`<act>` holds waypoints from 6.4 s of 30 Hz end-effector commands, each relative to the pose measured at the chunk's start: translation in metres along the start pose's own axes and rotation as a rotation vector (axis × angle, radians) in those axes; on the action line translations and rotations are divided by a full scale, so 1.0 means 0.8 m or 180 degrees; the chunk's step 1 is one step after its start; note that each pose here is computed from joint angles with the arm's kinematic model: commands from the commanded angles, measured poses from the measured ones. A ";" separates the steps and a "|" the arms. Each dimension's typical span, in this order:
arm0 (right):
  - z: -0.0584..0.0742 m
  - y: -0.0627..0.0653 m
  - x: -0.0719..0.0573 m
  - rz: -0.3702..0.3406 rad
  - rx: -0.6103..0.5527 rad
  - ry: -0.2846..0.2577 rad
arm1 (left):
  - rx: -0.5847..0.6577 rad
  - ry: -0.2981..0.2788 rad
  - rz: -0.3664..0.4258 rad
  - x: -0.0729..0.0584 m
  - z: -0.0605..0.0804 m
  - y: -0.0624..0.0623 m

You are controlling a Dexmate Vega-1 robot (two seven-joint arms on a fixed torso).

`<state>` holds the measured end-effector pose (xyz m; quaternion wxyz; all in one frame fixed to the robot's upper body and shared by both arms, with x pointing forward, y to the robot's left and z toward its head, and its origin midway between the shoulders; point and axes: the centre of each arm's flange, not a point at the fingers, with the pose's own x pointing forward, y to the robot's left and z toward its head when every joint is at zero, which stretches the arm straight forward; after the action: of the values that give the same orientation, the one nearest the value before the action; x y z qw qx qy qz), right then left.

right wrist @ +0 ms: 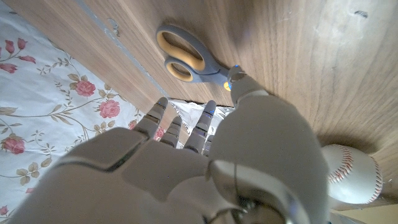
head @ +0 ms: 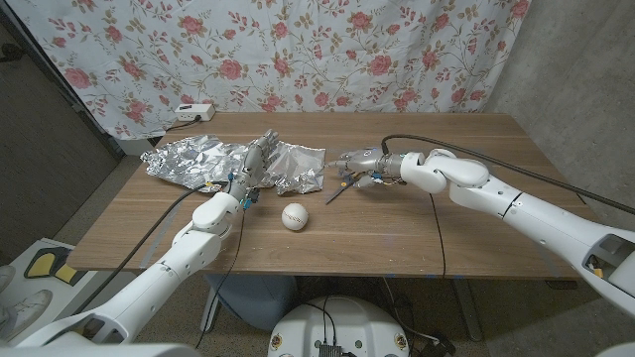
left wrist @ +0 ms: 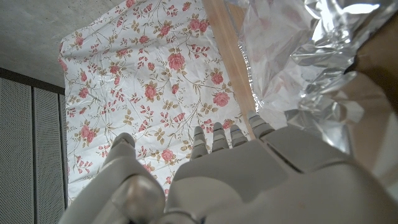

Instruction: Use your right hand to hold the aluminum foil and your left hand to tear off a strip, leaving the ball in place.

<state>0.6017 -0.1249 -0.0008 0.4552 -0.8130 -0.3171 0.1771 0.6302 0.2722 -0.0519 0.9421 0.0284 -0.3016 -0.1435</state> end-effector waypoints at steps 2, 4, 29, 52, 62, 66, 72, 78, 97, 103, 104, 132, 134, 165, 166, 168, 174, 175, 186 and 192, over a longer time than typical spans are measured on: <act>0.003 0.006 0.003 0.0084 -0.0053 0.0005 | -0.0018 0.0017 0.0009 -0.003 -0.002 0.000; 0.002 0.007 0.004 0.0083 -0.0053 0.0016 | -0.0022 0.0014 0.0010 -0.003 -0.003 0.000; 0.001 0.024 0.016 0.0200 -0.0066 0.0035 | -0.0034 0.0011 -0.0009 -0.002 -0.007 -0.004; 0.005 0.038 0.017 0.0177 0.0090 -0.0017 | -0.0050 0.0027 0.0005 -0.003 -0.008 -0.004; 0.008 0.046 0.020 0.0203 0.0116 -0.0027 | -0.0070 0.0035 0.0017 -0.005 -0.014 -0.006; 0.007 0.047 0.019 0.0150 0.0151 -0.0022 | -0.0071 0.0036 0.0012 -0.005 -0.014 -0.007; 0.007 0.049 0.019 0.0062 0.0191 -0.0028 | -0.0076 0.0032 0.0010 -0.004 -0.012 -0.008; 0.006 0.051 0.018 -0.0022 0.0227 -0.0018 | -0.0075 0.0029 0.0006 -0.004 -0.011 -0.009; -0.009 0.056 0.004 -0.0471 0.0448 0.0200 | -0.0060 0.0017 -0.0012 0.001 -0.009 -0.012; -0.015 0.049 -0.006 -0.0679 0.0548 0.0297 | -0.0061 -0.0013 -0.0031 0.004 -0.007 -0.015; -0.016 0.048 -0.007 -0.0696 0.0555 0.0307 | -0.0063 -0.0017 -0.0035 0.004 -0.007 -0.015; -0.041 0.012 -0.042 -0.0982 0.0560 0.0527 | -0.0064 -0.0077 -0.0022 -0.004 0.000 -0.017; -0.042 0.011 -0.046 -0.1011 0.0566 0.0548 | -0.0073 -0.0076 -0.0013 -0.005 0.000 -0.017; -0.043 -0.021 -0.111 -0.1638 0.0938 0.0617 | 0.0136 -0.0243 0.0059 -0.038 0.038 -0.033; -0.043 -0.022 -0.113 -0.1661 0.0943 0.0618 | 0.0146 -0.0247 0.0066 -0.039 0.039 -0.033; -0.042 -0.024 -0.117 -0.1705 0.0995 0.0609 | 0.0171 -0.0256 0.0067 -0.042 0.041 -0.035; -0.042 -0.022 -0.126 -0.1886 0.1282 0.0547 | 0.0224 -0.0299 0.0128 -0.053 0.048 -0.041; -0.041 -0.021 -0.127 -0.1902 0.1320 0.0538 | 0.0220 -0.0312 0.0142 -0.056 0.048 -0.042; -0.012 -0.027 -0.139 -0.1995 0.1519 0.0570 | 0.0177 -0.0416 -0.0006 -0.085 0.051 -0.048; -0.003 -0.037 -0.143 -0.2094 0.1784 0.0482 | 0.0212 -0.0453 -0.0060 -0.096 0.059 -0.042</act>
<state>0.5257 -0.1989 0.0244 0.6774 -0.5746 -0.4584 0.0302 0.5547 0.2562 -0.0575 0.9224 0.0437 -0.3609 -0.1304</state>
